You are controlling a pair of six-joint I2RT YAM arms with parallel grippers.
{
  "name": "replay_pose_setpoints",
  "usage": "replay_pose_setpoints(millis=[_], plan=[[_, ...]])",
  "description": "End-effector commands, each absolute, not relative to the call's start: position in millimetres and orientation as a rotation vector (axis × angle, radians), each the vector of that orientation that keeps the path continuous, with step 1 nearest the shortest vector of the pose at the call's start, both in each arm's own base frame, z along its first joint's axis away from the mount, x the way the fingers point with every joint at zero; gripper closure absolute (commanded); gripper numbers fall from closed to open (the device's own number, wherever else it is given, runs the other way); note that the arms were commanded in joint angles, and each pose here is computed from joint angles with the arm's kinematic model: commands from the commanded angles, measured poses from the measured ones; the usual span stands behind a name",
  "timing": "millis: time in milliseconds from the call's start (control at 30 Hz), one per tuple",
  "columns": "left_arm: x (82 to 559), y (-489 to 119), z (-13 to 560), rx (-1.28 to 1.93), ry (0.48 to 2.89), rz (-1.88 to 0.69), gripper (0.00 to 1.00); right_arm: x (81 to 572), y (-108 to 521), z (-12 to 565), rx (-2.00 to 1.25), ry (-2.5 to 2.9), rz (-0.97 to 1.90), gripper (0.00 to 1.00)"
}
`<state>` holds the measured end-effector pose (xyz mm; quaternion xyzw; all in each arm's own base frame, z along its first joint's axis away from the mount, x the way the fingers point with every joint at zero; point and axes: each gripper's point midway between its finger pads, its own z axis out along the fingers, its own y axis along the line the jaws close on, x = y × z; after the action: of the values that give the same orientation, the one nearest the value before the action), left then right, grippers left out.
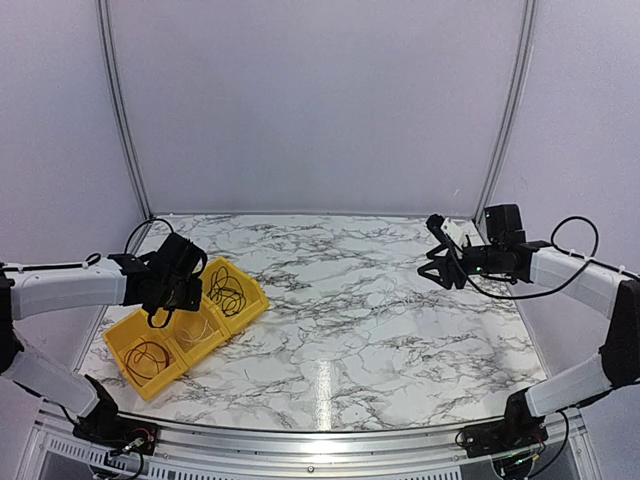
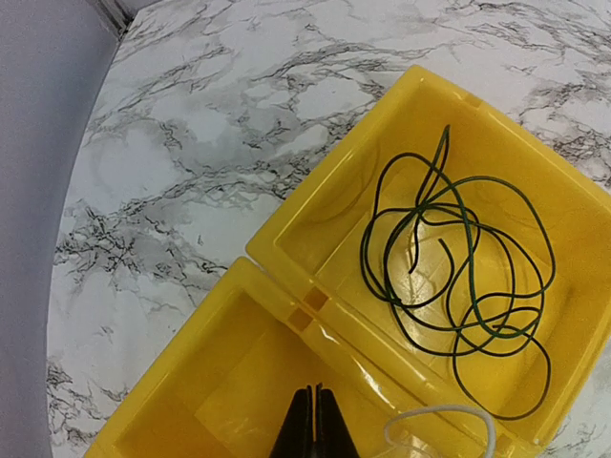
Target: Untangle the cables
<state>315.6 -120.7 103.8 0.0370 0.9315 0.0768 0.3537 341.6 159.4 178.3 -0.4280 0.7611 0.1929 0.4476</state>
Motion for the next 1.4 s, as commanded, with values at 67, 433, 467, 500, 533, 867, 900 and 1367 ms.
replay_pose_setpoints(millis=[67,433,467,500,533,867,900,1367], plan=[[305.8,-110.2,92.7,-0.048,2.451,0.164,1.0,341.1,159.8,171.4,-1.081,1.901,0.494,0.44],[295.1,-103.4,71.0,-0.088,2.567,0.113,1.0,340.6,160.7,168.8,-1.092,1.908,0.503,0.44],[294.9,-103.0,74.2,-0.096,2.561,0.105,1.0,340.6,160.5,168.5,-1.092,1.908,0.502,0.44],[293.9,-102.9,77.2,-0.093,2.556,0.097,1.0,340.3,160.6,168.3,-1.094,1.908,0.502,0.44],[293.2,-103.9,80.0,-0.082,2.552,0.084,0.98,340.0,160.7,167.5,-1.094,1.911,0.504,0.44],[290.0,-92.3,126.2,-0.082,2.459,0.065,0.5,338.9,162.8,161.4,-1.116,1.94,0.537,0.45],[290.9,-92.0,134.0,-0.079,2.437,0.058,0.49,338.9,163.1,162.1,-1.116,1.937,0.538,0.45],[307.0,-162.2,182.8,0.132,2.306,-0.368,0.5,339.5,165.2,157.6,-1.133,1.941,0.521,0.47]])
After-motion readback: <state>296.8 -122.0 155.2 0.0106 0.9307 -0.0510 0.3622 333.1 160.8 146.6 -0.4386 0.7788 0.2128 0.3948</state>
